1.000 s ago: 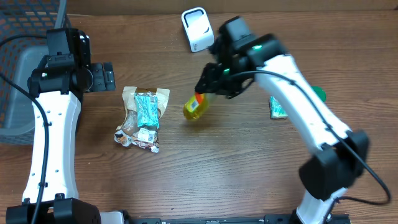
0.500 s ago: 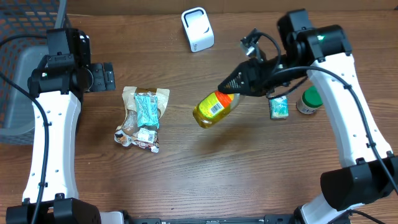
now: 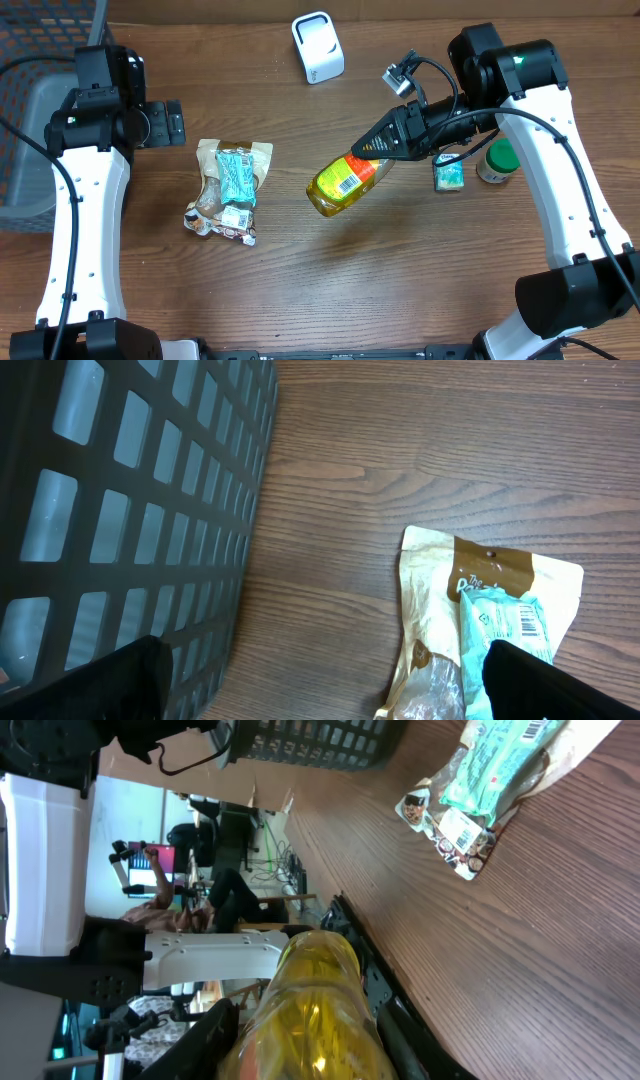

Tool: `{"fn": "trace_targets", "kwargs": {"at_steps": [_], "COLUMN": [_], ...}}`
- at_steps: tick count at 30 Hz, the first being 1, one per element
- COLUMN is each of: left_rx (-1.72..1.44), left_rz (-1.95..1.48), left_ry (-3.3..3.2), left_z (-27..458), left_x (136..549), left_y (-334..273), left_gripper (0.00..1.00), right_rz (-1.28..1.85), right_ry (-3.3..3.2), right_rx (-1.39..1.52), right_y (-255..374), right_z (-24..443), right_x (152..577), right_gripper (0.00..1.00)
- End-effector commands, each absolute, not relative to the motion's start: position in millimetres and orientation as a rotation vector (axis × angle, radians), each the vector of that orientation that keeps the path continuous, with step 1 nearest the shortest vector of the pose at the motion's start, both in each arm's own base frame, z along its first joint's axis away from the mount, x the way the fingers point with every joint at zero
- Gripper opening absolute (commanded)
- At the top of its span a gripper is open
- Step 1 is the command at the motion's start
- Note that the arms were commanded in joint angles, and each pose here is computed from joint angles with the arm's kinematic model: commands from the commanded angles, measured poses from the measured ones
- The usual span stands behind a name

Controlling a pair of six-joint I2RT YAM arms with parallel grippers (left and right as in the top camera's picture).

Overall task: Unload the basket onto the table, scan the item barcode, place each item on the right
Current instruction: 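Lift the yellow bottle with the right gripper and carry it right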

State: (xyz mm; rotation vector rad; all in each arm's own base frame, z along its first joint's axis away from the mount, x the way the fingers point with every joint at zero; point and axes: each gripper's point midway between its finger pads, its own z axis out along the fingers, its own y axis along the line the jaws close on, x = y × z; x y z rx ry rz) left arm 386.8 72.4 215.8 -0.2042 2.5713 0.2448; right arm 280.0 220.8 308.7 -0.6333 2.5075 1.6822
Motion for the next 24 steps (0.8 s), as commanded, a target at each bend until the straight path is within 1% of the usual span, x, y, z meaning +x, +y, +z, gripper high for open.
{"fn": "trace_targets", "kwargs": {"at_steps": [1,24], "left_rx": [-0.175,-0.175], "left_rz": [0.256,0.256], "left_ry": [2.533,2.533], "left_z": [230.6,230.6], "left_x": [389.6,389.6], "left_y": [70.9,70.9], "left_gripper": [0.99,0.99], "right_rz": [1.719,1.713], "right_ry": [2.394,2.385], "right_rx": [-0.684,-0.693], "right_y": [223.3,223.9], "right_z": [334.7,334.6], "right_x": [272.7,274.2], "right_gripper": [0.39,0.39]}}
